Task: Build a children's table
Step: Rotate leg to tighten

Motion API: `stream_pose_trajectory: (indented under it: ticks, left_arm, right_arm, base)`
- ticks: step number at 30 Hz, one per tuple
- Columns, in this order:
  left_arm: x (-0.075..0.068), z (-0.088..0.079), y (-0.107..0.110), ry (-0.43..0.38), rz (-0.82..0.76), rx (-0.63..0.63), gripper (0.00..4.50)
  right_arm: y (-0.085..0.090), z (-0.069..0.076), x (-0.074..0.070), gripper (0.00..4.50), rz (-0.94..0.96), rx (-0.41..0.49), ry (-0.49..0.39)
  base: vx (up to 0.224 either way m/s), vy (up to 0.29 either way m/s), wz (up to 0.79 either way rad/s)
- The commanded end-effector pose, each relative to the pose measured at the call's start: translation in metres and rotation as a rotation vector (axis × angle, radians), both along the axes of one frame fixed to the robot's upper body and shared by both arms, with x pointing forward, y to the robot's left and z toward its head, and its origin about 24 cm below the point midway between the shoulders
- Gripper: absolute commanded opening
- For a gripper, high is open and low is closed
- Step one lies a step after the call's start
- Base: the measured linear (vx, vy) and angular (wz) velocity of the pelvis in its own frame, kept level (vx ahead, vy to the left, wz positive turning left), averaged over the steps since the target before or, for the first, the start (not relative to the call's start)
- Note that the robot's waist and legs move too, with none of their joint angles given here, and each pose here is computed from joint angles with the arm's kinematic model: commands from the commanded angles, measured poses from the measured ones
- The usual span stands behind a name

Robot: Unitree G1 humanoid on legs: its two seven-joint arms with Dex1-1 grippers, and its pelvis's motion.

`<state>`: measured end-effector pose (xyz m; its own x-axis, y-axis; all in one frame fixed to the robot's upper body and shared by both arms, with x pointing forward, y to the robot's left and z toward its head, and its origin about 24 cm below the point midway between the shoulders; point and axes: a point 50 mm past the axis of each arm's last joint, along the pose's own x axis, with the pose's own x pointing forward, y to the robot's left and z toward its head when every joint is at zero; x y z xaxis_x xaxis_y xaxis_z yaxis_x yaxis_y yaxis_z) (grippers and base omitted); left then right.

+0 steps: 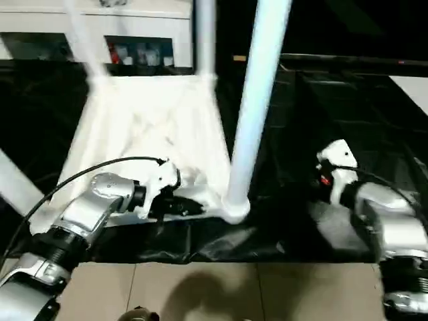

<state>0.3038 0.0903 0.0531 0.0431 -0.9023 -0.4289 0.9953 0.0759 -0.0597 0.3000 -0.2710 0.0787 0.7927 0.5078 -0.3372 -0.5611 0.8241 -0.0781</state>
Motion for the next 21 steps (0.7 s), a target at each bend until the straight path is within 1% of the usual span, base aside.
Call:
stream_pose_trajectory:
  ticks: [1, 3, 4, 6, 7, 8, 9, 10, 11, 12, 13, 14, 15, 16, 17, 18, 19, 20, 21]
  left_arm:
    - [-0.008, 0.018, -0.016, -0.029, -0.158, -0.113, 0.00]
    - [-0.011, 0.016, -0.014, -0.009, -0.186, -0.112, 0.00]
    - [-0.011, 0.016, -0.014, -0.011, -0.185, -0.112, 0.00]
    - [-0.010, 0.014, -0.012, -0.028, -0.168, -0.105, 0.00]
    - [-0.007, 0.012, -0.010, -0.068, -0.119, -0.095, 0.00]
    - [-0.007, 0.012, -0.010, -0.068, -0.119, -0.095, 0.00]
    - [-0.005, 0.013, -0.009, -0.080, -0.089, -0.105, 0.55]
    - [-0.004, 0.014, -0.007, -0.073, -0.071, -0.119, 0.55]
    - [-0.003, 0.016, -0.005, -0.068, -0.047, -0.141, 0.55]
    - [-0.003, 0.020, -0.002, -0.065, -0.021, -0.172, 0.61]
    - [-0.004, 0.028, 0.005, -0.077, 0.044, -0.229, 0.90]
    - [-0.004, 0.029, 0.006, -0.080, 0.052, -0.237, 0.90]
    - [-0.004, 0.036, 0.014, -0.114, 0.134, -0.293, 0.98]
    - [-0.003, 0.040, 0.018, -0.139, 0.185, -0.310, 0.98]
    - [-0.003, 0.040, 0.018, -0.140, 0.188, -0.311, 1.01]
    - [-0.003, 0.043, 0.022, -0.167, 0.234, -0.330, 1.32]
    - [-0.004, 0.045, 0.026, -0.184, 0.287, -0.336, 1.41]
    - [-0.003, 0.046, 0.029, -0.198, 0.340, -0.332, 1.41]
    - [-0.003, 0.047, 0.032, -0.211, 0.390, -0.328, 1.41]
  right_arm:
    - [0.000, 0.003, 0.006, 3.14, -0.087, 0.033, -0.040]
    - [0.008, 0.001, 0.007, 3.14, -0.091, 0.057, -0.051]
    - [0.009, 0.001, 0.007, 3.14, -0.093, 0.057, -0.051]
    - [0.014, -0.004, 0.010, 3.14, -0.132, 0.059, -0.055]
    - [0.020, -0.006, 0.013, 3.14, -0.173, 0.085, -0.070]
    - [0.020, -0.006, 0.013, 3.14, -0.173, 0.085, -0.070]
    - [0.024, -0.006, 0.014, 3.14, -0.188, 0.112, -0.076]
    - [0.026, -0.005, 0.014, 3.43, -0.195, 0.137, -0.080]
    - [0.029, -0.004, 0.014, 3.51, -0.211, 0.160, -0.086]
    - [0.032, -0.003, 0.012, 3.51, -0.227, 0.174, -0.097]
    - [0.037, -0.001, 0.009, 3.63, -0.252, 0.165, -0.119]
    - [0.038, -0.001, 0.008, 3.63, -0.256, 0.163, -0.122]
    - [0.041, 0.001, 0.004, 3.76, -0.272, 0.150, -0.148]
    - [0.042, 0.003, 0.001, 3.87, -0.282, 0.152, -0.161]
    - [0.042, 0.003, 0.001, 3.93, -0.283, 0.152, -0.162]
    - [0.044, 0.005, -0.002, 4.05, -0.291, 0.155, -0.177]
    - [0.045, 0.007, -0.006, 4.18, -0.293, 0.154, -0.192]
    - [0.046, 0.008, -0.009, 4.18, -0.290, 0.153, -0.196]
    - [0.047, 0.009, -0.011, 4.28, -0.288, 0.152, -0.199]
  base:
    - [0.000, 0.000, 0.00]
    - [0.000, 0.000, 0.00]
    - [0.000, 0.000, 0.00]
    - [0.000, 0.000, 0.00]
    - [0.000, 0.000, 0.00]
    - [0.000, 0.000, 0.00]
    - [0.000, 0.000, 0.00]
    - [0.000, 0.000, 0.00]
    - [0.000, 0.000, 0.00]
    - [0.000, 0.000, 0.00]
    - [0.000, 0.000, 0.00]
    - [0.000, 0.000, 0.00]
    - [0.000, 0.000, 0.00]
    - [0.000, 0.000, 0.00]
    - [0.000, 0.000, 0.00]
    - [0.000, 0.000, 0.00]
    - [0.000, 0.000, 0.00]
    - [0.000, 0.000, 0.00]
    - [0.000, 0.000, 0.00]
